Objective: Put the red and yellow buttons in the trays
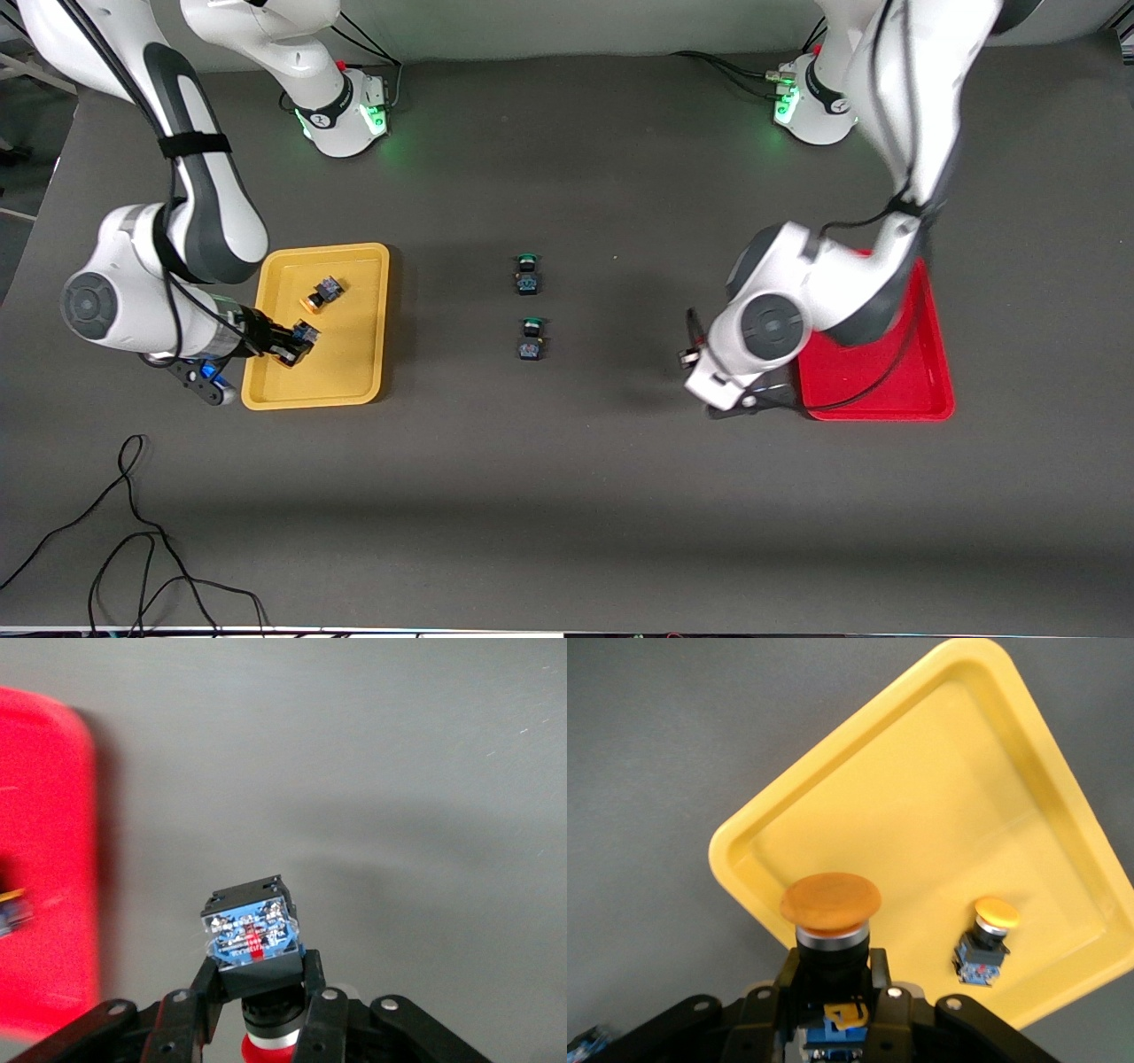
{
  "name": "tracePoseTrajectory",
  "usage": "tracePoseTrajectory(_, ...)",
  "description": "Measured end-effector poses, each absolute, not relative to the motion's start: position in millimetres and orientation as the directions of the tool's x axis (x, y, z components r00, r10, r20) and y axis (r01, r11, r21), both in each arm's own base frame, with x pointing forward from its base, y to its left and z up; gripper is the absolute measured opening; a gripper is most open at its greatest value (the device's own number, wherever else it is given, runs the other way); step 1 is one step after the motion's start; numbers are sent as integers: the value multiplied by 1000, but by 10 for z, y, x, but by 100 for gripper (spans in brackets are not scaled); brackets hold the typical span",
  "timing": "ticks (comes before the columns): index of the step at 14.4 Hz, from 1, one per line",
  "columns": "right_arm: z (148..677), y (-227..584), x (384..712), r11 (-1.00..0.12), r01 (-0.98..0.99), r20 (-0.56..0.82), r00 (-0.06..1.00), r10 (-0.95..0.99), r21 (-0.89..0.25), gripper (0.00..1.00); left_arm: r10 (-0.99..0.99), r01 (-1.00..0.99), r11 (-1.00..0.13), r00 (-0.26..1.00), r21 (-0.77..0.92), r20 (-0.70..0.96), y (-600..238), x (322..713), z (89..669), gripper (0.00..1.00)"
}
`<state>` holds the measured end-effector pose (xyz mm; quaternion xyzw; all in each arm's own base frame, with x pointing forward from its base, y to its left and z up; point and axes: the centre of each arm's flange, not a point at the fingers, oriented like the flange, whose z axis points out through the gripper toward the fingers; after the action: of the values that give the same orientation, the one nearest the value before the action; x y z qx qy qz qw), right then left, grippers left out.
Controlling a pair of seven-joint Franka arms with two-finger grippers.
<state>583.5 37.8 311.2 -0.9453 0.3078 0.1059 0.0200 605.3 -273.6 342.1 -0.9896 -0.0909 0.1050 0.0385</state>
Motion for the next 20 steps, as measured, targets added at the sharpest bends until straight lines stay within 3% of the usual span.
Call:
tracePoseTrajectory(4,2652,367,5781,-810,-585,-207,788,-580,41,33,98,73,-991,966,-110,-240,-1713,5892,3999,40)
tracePoseTrajectory(7,2249,337,5760,-811,-583,-198,790,-580,52,33,21,-1,-996,968,-86,-249,-743,5691,3832,40)
tracePoseTrajectory(9,2064,317,5738,-808,-586,-185,790,-585,53,33,-18,-35,-996,978,-81,-207,-222,5545,3430,40)
tracePoseTrajectory(10,2015,303,5727,-807,-589,-181,789,-587,53,36,-31,-47,-996,982,-80,-189,-57,5471,3176,40)
tracePoseTrajectory(13,2122,224,5779,-798,-601,-164,784,-598,39,67,-62,-77,-994,982,-80,-177,160,5352,2487,40)
tracePoseTrajectory(16,2828,176,5936,-799,-602,-146,791,-595,-5,97,-73,-88,-994,980,-71,-188,216,5345,2181,40)
tracePoseTrajectory(18,3717,192,5990,-822,-567,-114,822,-558,-62,100,-76,-91,-993,978,-69,-192,205,5339,2149,40)
tracePoseTrajectory(19,4202,202,5951,-846,-525,-82,851,-518,-98,100,-78,-92,-993,979,-69,-191,200,5342,2152,45)
tracePoseTrajectory(20,4668,201,5865,-873,-470,-48,882,-468,-129,100,-78,-93,-993,979,-70,-189,198,5349,2166,57)
